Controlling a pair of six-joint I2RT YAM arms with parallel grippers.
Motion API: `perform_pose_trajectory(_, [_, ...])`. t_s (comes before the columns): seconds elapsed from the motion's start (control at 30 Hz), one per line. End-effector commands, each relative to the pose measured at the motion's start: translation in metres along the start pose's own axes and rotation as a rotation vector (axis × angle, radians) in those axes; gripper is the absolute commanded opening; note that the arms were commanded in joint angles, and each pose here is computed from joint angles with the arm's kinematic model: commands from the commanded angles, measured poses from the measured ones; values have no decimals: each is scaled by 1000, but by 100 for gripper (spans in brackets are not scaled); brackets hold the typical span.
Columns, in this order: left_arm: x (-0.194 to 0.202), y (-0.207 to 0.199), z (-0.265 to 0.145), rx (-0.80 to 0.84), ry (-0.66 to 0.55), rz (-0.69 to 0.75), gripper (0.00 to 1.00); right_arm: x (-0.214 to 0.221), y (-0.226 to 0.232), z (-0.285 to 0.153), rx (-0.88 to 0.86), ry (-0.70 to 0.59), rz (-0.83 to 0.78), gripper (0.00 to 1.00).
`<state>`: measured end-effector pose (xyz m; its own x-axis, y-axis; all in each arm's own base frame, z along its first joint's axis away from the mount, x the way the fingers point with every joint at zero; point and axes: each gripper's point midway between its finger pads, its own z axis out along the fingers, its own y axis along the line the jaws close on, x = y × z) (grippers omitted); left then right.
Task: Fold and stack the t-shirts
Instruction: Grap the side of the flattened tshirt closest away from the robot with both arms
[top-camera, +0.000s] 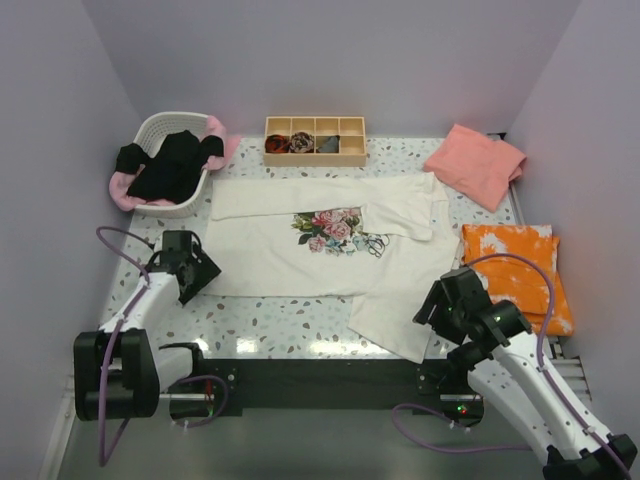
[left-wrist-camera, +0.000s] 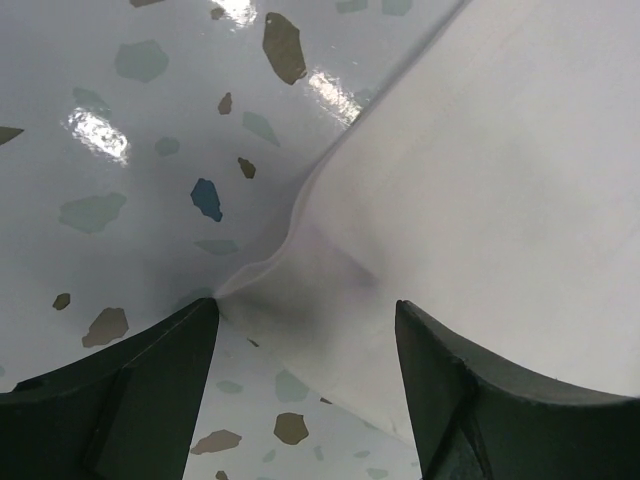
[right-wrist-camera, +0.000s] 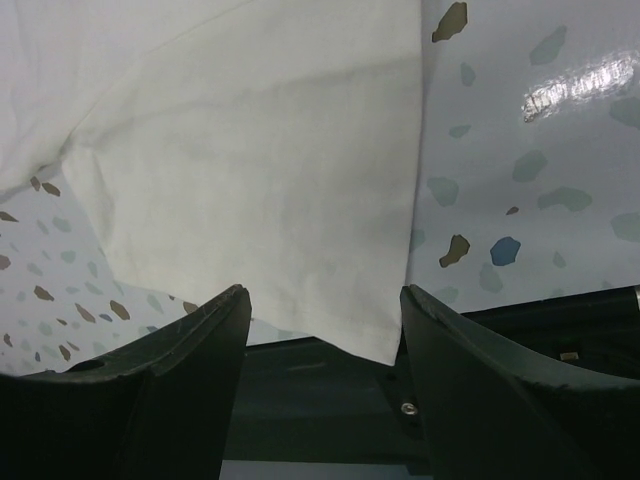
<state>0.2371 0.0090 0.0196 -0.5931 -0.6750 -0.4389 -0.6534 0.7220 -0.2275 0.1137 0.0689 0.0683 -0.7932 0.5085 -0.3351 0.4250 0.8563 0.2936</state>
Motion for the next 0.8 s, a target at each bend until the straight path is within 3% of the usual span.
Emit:
perform_pose_trajectory(0.0, [-6, 11, -5, -47, -27, -44, 77, 26, -16, 4, 50, 105, 36, 66])
perform_pose_trajectory(0.13, [5, 9, -1, -28, 22, -38, 68, 30, -17, 6, 52, 121, 43, 65])
perform_pose_trajectory(0.2, [10, 8, 1, -20, 44, -40, 53, 32, -18, 6, 56, 128, 49, 63])
perform_pose_trajectory(0.43, [9, 4, -2, 1, 44, -36, 24, 40, -21, -3, 62, 158, 97, 58])
perform_pose_trajectory(0.53, [12, 2, -2, 14, 55, -35, 0, 41, -23, -11, 81, 172, 103, 59])
perform_pose_trajectory(0.77, [-2, -16, -8, 90, 33, -6, 0, 25, -19, -2, 176, 199, -26, 63])
